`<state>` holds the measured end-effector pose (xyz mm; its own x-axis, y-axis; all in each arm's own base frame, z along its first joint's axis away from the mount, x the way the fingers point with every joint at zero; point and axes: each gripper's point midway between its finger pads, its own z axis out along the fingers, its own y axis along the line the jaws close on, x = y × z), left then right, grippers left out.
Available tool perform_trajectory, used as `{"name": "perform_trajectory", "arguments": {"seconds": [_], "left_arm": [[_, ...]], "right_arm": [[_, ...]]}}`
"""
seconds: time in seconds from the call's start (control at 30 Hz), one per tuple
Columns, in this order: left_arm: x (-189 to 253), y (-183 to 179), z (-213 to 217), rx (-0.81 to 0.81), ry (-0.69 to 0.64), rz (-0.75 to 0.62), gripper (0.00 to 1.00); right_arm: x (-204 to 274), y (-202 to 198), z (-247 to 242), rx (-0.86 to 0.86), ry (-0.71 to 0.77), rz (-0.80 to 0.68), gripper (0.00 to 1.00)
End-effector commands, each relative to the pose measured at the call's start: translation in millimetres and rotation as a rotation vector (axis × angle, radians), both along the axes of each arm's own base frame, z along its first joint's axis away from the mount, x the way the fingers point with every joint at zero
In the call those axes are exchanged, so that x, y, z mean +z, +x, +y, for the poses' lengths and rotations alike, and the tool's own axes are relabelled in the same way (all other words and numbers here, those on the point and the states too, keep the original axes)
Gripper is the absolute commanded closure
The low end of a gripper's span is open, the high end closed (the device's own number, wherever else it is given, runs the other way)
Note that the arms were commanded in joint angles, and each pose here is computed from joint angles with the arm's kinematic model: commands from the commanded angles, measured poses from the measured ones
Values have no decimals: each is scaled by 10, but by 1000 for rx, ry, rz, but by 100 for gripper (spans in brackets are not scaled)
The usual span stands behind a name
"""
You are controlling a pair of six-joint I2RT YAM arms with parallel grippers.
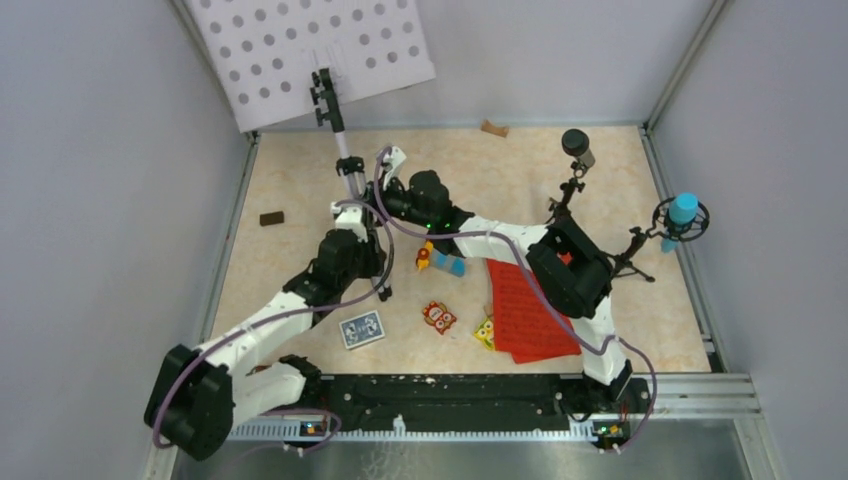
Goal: Pack up the instrument practice props
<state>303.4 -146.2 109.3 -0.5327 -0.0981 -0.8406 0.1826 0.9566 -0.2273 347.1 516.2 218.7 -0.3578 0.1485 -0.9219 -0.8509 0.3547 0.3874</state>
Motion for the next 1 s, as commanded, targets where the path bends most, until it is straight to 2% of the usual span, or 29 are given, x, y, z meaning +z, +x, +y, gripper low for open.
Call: {"name": "perform_trajectory", "arguments": {"seconds": [0.0,0.13,0.4,0.67,0.97], "left_arm": [[118,-112,356,241,-75,-17,100],[-72,-309,384,256,-130,25,100],[-154,-471,229,226,-236,117,100],[-292,-637,268,274,-271,199,100],[-473,-699,273,256,-230,242,100]], "right_arm": [[590,-637,460,197,160,-228,100],[365,-681,559,213,129,-186,100],[79,-758,646,271,25,-131,100],[-381,-847,667,331,-63,-44,100],[-779,-532,482,111,-183,1,100]]}}
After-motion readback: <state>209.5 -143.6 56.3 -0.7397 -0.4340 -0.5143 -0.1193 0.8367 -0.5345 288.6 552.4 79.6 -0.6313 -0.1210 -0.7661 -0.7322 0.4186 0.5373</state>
